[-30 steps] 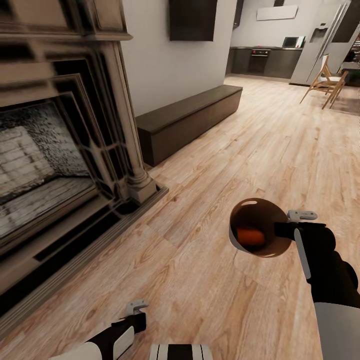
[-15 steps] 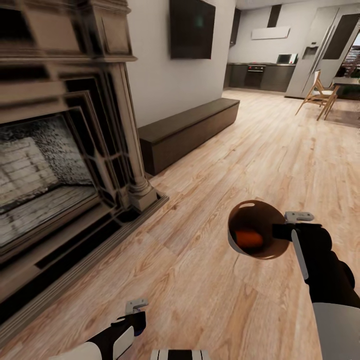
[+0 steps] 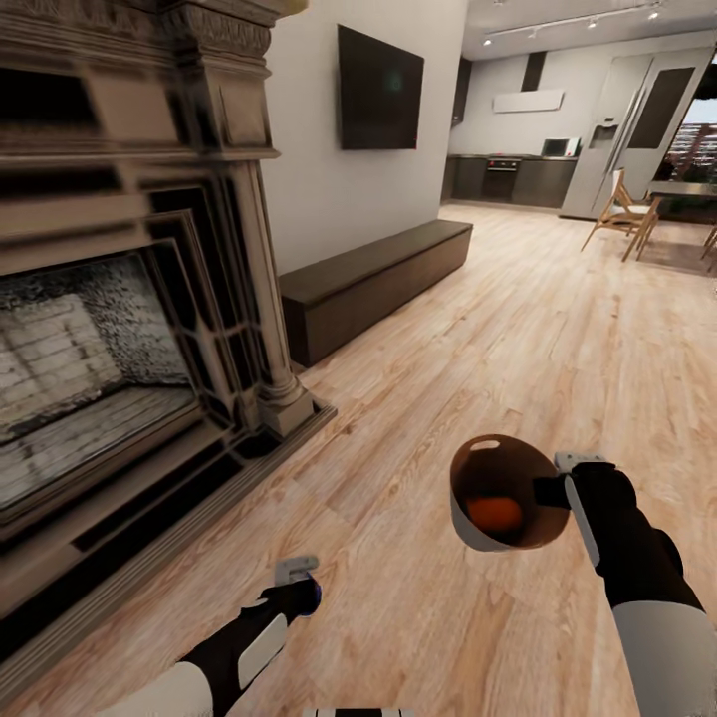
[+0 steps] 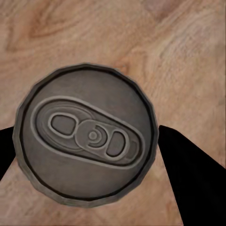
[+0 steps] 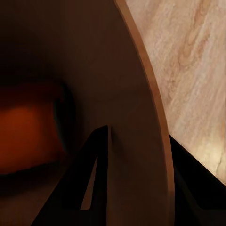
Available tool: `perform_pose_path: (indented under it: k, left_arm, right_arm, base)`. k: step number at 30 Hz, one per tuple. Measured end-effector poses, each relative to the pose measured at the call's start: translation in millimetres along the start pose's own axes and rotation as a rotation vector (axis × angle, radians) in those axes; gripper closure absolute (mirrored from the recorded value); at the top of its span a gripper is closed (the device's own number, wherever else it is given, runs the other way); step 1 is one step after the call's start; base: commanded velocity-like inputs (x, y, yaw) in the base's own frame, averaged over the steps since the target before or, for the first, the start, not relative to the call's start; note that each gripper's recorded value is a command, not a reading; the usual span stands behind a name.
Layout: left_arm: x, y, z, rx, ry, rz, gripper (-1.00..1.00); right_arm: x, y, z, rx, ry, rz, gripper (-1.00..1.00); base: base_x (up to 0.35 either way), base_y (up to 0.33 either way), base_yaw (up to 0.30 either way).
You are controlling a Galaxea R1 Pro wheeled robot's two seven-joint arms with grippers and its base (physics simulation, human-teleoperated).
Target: Put the three can of soda from the living room inside the tash can in the kitchen.
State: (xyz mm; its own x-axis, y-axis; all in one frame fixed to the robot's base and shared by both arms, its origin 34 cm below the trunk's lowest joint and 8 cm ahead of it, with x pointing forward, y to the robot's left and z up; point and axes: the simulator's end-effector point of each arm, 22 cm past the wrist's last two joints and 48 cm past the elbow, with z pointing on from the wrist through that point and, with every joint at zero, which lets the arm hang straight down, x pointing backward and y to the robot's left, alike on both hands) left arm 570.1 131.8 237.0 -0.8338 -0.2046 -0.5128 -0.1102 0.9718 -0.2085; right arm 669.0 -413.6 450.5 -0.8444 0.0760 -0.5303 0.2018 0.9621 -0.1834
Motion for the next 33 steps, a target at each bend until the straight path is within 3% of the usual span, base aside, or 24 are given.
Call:
perform_pose_path:
  k: [6,12,15,19,25,28,33]
  left_arm:
    - [-32.5,-32.4,-13.8,0.069,-0.037,0.006,1.00]
    - [-66.5,-70.1,-35.3,0.150,-0.064,0.024,1.00]
    - [-87.1,-82.3,-49.5,0.187,-0.080,0.042,1.00]
    - [-124.9,-101.8,-82.1,0.257,-0.110,0.098,1.00]
    - [-164.6,-134.8,-136.6,0.356,-0.140,0.175,1.00]
    - [-172.6,-157.5,-170.8,0.420,-0.146,0.219,1.00]
    - [-179.9,-176.1,-208.1,0.474,-0.141,0.261,1.00]
  right_arm:
    - [10.7,-1.9,0.9,0.009,0.034,-0.007,1.00]
    - [39.5,10.4,11.6,-0.008,0.118,-0.044,1.00]
    - [43.0,3.5,15.1,0.031,0.118,-0.056,1.00]
    - [39.1,-15.5,12.9,0.120,0.097,-0.071,1.00]
    - [33.0,-15.3,7.2,0.115,0.087,-0.054,1.00]
    - [27.6,-18.4,8.1,0.138,0.072,-0.065,1.00]
    - [14.0,-14.6,3.3,0.191,0.051,-0.074,1.00]
  base:
    - [0.000,0.000,0.000]
    - [0.000,0.000,0.000]
    - [0.000,0.000,0.000]
    - [0.000,0.000,0.000]
    - [0.000,0.000,0.000]
    - [0.000,0.000,0.000]
    - [0.000,0.000,0.000]
